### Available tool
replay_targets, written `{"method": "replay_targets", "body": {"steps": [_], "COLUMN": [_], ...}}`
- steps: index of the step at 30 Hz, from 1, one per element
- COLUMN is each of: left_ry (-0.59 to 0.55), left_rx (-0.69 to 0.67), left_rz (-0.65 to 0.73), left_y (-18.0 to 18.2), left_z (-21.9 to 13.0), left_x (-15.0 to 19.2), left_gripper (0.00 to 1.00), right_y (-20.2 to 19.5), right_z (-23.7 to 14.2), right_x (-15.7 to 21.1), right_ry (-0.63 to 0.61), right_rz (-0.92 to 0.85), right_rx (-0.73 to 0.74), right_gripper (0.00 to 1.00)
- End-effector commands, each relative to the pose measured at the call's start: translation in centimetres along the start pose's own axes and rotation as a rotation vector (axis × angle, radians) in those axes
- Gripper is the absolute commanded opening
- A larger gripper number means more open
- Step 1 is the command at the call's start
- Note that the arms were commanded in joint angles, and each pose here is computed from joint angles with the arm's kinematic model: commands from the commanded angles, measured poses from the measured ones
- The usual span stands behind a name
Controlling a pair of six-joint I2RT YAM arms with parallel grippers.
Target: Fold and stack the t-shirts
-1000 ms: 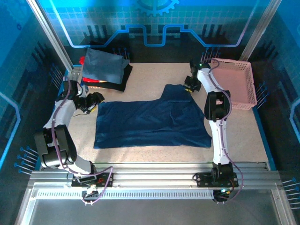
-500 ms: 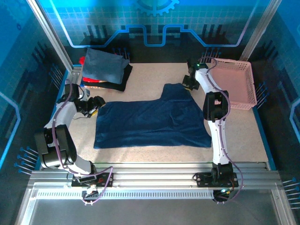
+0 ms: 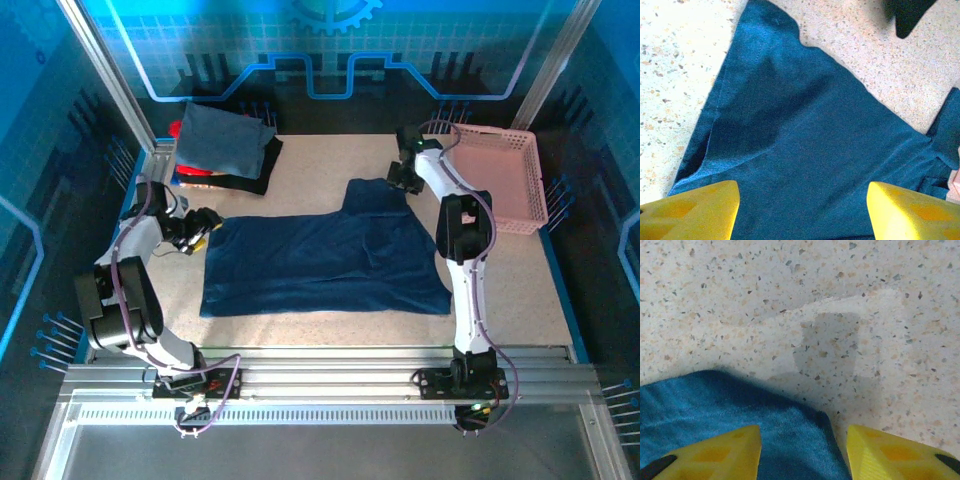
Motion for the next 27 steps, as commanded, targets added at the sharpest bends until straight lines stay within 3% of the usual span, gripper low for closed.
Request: {"method": "replay_targets", "body": {"steps": [1, 20, 24, 27], "left_ry": [-0.032, -0.055, -0.057, -0.045], "left_rx": [0.02, 0.014, -0.003, -0.016], "left_rz": [-0.014, -0.052, -0.086, -0.094], "left_y": [-0.9, -1.1, -0.1, 0.4], "left_z": [-0.1, 1.0, 1.2, 1.6], "left_x": [-1.6, -4.5, -5.1, -5.5], "left_gripper": [0.69, 0.69, 0.68, 0.67], "right_y": [0.5, 2.3, 2.8, 2.4], "right_z": [-3.2, 2.6, 2.7, 3.0], "right_x": [-3.2, -0.1, 0.4, 0.7], "right_ry": [-0.109, 0.068, 0.082, 0.094], "right_rz": [-0.001, -0.012, -0.023, -0.016], "right_rx": [-0.039, -0.128, -0.146, -0.127], "right_gripper": [0.51, 0.48, 0.41, 0.26]}}
Point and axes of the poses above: each hand's point on the last joint's axis, 136 mm out from that joint toward the fingers, its own z axis out along the fingers, its own y axis along the line the jaws close on, x = y × z, the point moved 1 cm from there along -z, back along the fingers, and after that the axes turned 13 degrees about -z, right-handed, at the moved point
